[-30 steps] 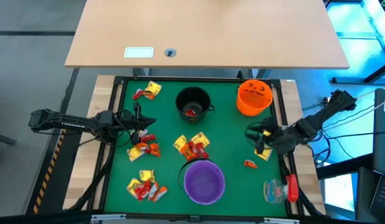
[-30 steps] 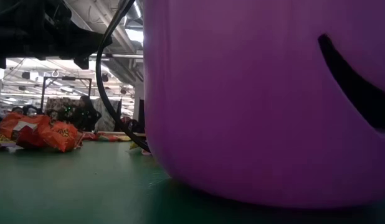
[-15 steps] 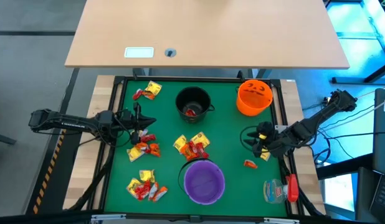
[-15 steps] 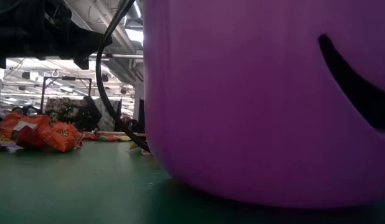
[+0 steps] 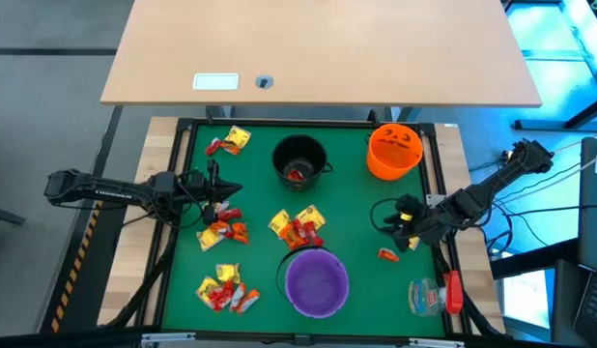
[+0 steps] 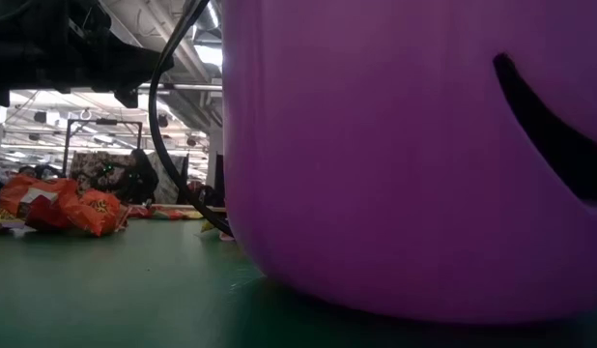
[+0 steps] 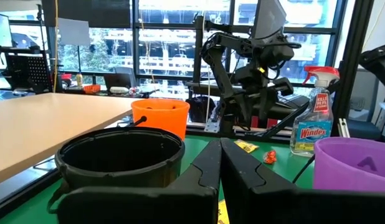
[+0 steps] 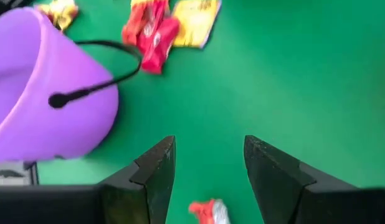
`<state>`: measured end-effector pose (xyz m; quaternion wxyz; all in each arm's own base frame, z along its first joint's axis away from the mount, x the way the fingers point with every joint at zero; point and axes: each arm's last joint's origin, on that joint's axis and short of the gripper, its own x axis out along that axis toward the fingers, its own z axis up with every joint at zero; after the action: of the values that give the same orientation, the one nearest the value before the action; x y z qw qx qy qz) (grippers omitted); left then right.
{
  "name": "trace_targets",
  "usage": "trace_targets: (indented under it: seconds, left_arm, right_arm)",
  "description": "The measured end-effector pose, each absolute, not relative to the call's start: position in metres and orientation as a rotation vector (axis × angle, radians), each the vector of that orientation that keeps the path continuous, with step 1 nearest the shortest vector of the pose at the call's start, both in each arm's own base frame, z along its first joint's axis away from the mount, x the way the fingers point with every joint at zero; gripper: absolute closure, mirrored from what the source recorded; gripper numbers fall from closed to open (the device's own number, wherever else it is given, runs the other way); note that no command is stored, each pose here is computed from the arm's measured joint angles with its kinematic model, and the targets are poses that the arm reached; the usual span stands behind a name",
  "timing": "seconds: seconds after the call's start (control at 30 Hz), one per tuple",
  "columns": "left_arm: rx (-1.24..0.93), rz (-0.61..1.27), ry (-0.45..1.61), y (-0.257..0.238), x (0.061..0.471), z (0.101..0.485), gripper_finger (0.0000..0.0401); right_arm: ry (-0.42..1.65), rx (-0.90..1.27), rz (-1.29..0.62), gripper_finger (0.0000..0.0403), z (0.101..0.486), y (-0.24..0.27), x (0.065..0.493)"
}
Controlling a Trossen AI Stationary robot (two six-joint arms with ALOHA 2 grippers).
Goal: Sort candy
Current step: Put the orange candy into the orange bucket
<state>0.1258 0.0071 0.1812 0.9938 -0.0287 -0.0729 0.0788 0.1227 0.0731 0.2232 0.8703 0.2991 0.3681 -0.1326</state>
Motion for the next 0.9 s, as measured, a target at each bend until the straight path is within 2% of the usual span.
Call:
trace_targets:
  seconds: [0.27,0.9]
  left_arm:
    - [-0.054,0.169,-0.145,0.007,0.126,0.181,0.0401]
    - [-0.026,0.195,-0.141,0.008,0.126,0.181,0.0401]
  right_arm:
    - [0.882,0.682,-0.298,0.0217,0.218,0.073,0.118]
    - [0.899,0.655,-0.332,0.0217,0.212,0.076,0.123]
